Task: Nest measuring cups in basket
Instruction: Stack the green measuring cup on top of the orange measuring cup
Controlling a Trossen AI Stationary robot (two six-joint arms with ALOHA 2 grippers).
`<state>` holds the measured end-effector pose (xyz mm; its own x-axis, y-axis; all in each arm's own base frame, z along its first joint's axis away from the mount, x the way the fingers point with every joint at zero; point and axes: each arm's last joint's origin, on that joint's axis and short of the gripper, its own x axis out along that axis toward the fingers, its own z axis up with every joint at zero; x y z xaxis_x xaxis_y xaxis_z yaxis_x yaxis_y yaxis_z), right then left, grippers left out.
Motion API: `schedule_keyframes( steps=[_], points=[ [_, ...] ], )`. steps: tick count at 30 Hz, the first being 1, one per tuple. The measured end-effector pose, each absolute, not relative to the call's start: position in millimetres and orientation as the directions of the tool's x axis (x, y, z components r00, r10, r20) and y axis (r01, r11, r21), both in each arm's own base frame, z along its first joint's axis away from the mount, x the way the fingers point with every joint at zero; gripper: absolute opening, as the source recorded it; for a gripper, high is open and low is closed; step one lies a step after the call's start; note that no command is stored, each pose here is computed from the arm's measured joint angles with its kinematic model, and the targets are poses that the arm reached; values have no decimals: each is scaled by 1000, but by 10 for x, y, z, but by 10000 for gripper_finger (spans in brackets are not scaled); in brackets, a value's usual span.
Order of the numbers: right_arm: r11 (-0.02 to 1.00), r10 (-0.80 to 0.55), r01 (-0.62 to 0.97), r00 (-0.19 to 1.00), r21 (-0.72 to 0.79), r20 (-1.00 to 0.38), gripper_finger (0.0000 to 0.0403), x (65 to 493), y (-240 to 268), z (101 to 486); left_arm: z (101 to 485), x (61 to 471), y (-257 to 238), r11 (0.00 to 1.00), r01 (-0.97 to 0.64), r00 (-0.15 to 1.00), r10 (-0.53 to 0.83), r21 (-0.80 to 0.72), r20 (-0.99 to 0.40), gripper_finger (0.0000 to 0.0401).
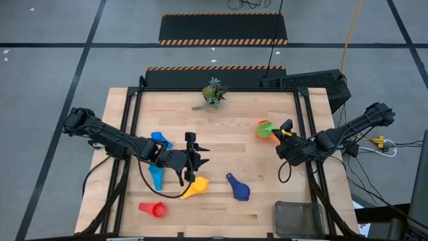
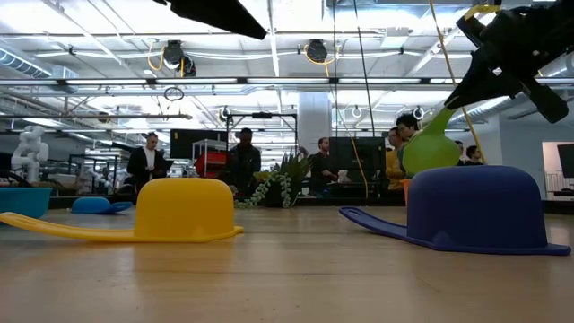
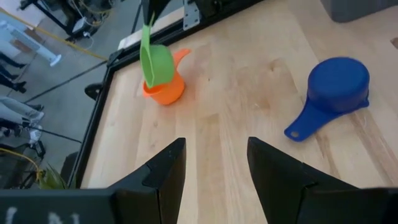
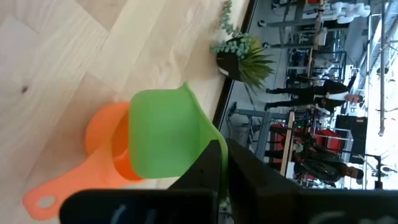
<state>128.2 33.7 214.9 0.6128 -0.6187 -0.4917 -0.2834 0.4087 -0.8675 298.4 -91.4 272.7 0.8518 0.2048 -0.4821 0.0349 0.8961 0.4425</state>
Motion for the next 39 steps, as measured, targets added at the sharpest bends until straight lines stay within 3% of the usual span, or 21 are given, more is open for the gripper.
schedule_keyframes(
  steps=[18,39],
  points=[
    [434,-618,-315,578,-844,-533,0,1307,267,2040,2742,2992,-917,895,32,859,202,444,-470,175],
    [416,-589,-328,614,-849,-526,0,1688,186,2007,2743,2992,-918,896,32,860,202,444,-469,175]
  ],
)
